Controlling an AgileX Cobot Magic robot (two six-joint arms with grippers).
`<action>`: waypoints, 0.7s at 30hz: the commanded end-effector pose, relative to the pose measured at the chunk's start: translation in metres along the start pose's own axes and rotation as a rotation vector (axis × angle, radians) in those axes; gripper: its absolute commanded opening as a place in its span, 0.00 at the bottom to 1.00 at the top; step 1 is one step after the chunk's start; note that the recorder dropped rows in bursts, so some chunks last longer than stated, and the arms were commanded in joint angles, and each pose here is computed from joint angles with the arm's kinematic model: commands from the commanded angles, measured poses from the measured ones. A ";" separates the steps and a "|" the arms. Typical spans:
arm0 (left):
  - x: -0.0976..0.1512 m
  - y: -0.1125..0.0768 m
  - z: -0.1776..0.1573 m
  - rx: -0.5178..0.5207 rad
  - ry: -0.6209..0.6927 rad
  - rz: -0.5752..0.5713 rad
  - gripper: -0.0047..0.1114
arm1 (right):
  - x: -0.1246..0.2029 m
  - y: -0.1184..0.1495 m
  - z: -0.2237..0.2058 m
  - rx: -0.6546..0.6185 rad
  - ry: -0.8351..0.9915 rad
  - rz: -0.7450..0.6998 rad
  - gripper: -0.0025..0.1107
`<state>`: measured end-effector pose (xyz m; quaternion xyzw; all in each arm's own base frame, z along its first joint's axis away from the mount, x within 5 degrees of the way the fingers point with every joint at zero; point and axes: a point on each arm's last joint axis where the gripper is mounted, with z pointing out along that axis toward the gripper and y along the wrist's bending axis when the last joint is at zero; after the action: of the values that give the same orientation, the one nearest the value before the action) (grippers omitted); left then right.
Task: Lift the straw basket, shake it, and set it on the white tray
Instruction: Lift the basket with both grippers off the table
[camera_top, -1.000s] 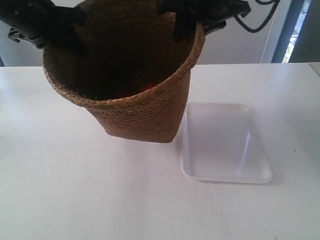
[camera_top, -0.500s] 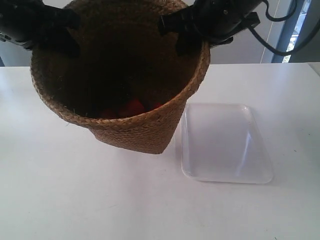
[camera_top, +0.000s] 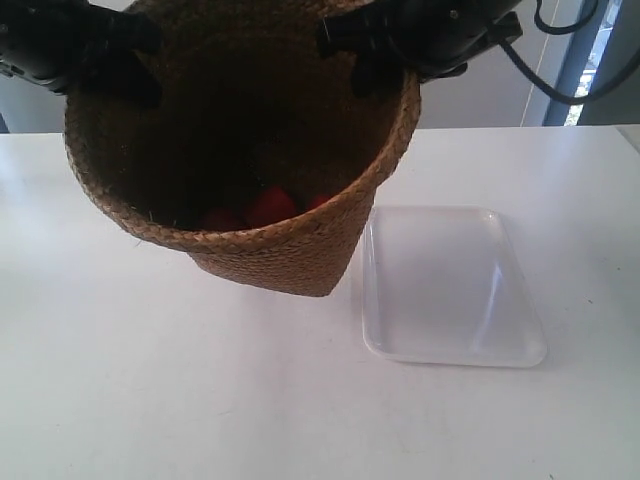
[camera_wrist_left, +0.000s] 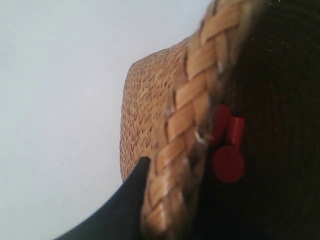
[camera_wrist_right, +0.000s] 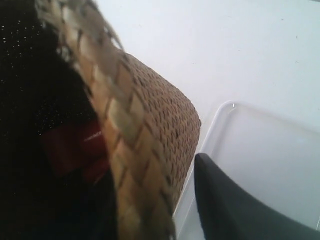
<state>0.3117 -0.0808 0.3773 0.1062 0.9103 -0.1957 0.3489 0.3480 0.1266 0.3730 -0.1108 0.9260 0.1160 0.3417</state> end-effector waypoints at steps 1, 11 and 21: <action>-0.002 -0.006 -0.008 0.025 -0.031 0.005 0.04 | 0.004 0.002 -0.001 -0.004 -0.017 -0.013 0.02; -0.002 -0.006 -0.009 0.026 -0.032 0.005 0.04 | 0.009 0.002 -0.003 -0.005 -0.074 -0.020 0.02; 0.001 -0.006 -0.008 0.028 0.005 0.034 0.04 | 0.010 0.002 -0.002 -0.006 -0.060 -0.021 0.02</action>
<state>0.3093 -0.0811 0.3755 0.1212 0.9140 -0.1927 0.3360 0.3403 0.1280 0.3637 -0.1133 0.9182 0.1200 0.3602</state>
